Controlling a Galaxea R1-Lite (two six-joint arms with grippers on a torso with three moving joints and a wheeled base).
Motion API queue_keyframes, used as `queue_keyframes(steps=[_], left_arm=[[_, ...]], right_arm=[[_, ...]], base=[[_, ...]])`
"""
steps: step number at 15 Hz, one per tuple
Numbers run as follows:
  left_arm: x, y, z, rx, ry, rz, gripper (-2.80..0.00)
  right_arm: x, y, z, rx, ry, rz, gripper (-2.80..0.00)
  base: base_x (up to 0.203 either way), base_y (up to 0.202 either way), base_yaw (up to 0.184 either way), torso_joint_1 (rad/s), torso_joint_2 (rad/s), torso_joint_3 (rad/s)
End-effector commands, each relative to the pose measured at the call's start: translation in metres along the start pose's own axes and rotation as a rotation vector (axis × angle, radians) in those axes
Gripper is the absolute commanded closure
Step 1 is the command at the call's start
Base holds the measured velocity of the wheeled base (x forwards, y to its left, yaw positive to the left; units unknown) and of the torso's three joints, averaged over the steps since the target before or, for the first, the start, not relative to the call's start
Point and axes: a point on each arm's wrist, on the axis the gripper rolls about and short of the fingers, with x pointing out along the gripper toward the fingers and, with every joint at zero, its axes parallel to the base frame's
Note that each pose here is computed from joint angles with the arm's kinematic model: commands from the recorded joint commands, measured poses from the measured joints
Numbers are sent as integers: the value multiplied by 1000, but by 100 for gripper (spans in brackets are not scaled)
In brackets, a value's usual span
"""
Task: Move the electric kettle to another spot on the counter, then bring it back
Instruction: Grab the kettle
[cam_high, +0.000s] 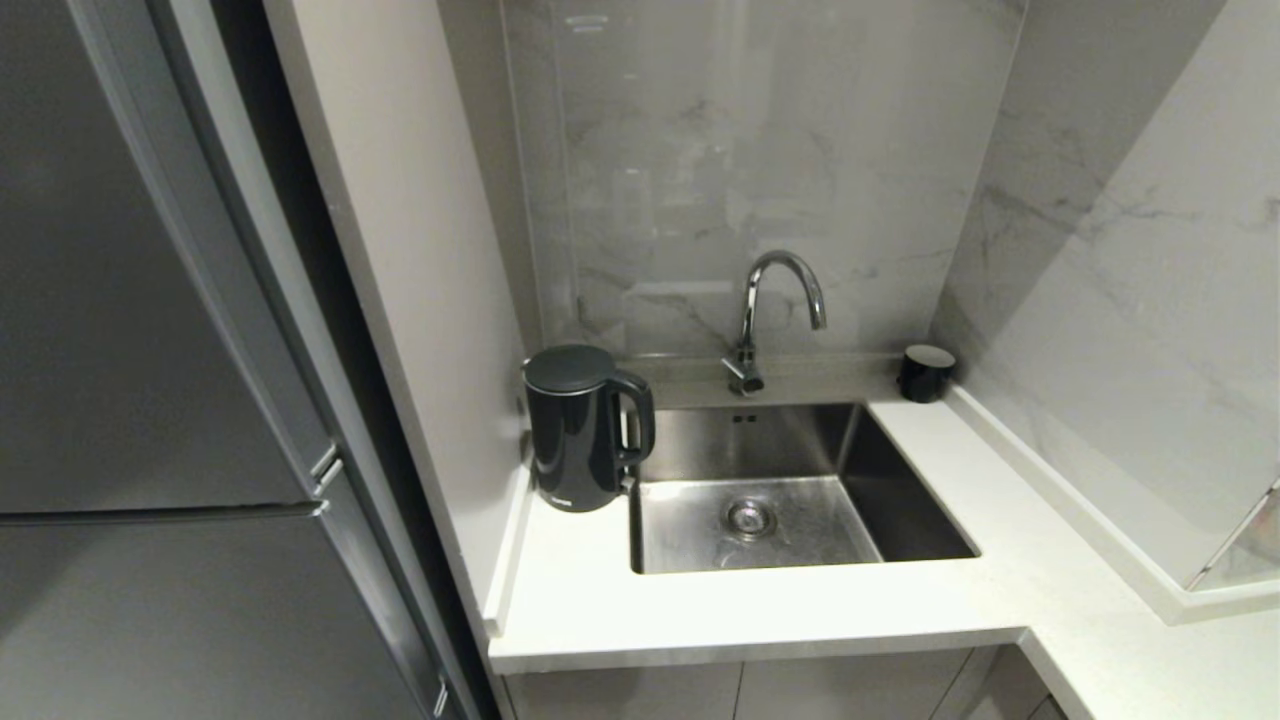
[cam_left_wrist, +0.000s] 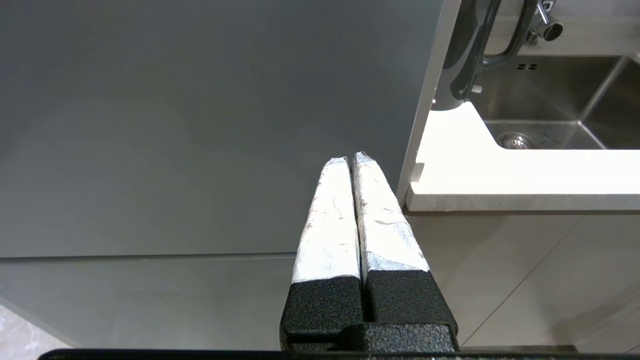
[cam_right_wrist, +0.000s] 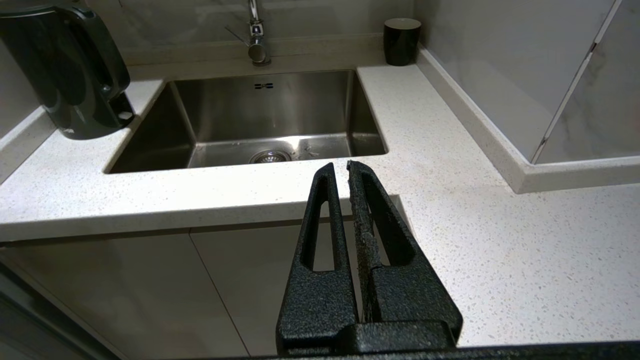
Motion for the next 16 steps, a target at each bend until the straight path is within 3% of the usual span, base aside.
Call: queue_keyframes(steps=[1,8,13,16], left_arm=[[0,0,0,0,1,1,0],[0,0,0,-2,1,1,0],[0,0,0,0,1,1,0],[0,0,0,-2,1,1,0]], right_arm=[[0,0,0,0,0,0,0],[0,0,0,0,0,0,0],[0,0,0,0,0,0,0],[0,0,0,0,0,0,0]], base=[[0,0,0,0,0,0],[0,0,0,0,0,0],[0,-136,-1,-3,8,4],[0,0,0,0,0,0]])
